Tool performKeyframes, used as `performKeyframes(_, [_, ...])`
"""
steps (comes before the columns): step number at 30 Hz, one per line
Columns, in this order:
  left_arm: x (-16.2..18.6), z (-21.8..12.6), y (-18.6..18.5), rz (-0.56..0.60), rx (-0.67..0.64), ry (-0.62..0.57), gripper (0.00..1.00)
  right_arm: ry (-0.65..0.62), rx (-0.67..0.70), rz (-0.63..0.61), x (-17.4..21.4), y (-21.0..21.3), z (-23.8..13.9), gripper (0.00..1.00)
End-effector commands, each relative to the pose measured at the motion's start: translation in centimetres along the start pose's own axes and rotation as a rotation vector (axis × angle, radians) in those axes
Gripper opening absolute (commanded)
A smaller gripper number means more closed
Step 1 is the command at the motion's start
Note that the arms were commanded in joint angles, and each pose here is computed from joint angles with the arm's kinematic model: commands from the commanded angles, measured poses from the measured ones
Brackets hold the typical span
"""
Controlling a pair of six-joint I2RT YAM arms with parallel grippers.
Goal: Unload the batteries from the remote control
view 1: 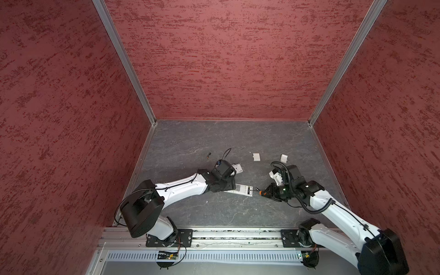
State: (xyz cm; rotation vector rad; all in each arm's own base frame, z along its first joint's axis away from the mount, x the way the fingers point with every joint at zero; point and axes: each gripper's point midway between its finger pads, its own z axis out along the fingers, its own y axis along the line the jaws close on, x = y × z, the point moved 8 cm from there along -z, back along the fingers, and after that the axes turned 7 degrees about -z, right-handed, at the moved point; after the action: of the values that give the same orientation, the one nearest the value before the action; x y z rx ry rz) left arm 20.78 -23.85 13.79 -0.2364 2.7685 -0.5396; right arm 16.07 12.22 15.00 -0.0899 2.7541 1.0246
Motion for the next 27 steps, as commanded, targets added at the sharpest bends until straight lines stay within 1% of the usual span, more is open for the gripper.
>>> performKeyframes(1, [-0.6, 0.4, -0.7, 0.022, 0.008, -0.011, 0.76, -0.009, 0.004, -0.01, 0.0, -0.1, 0.3, 0.0])
performKeyframes(17, [-0.6, 1.5, -0.8, 0.033, -0.002, 0.004, 0.76, 0.018, -0.033, -0.012, -0.1, 0.1, 1.3, 0.0])
performKeyframes(27, [-0.7, 1.2, -0.4, 0.026, -0.006, -0.003, 0.76, 0.021, -0.085, -0.029, -0.4, 1.0, 1.7, 0.0])
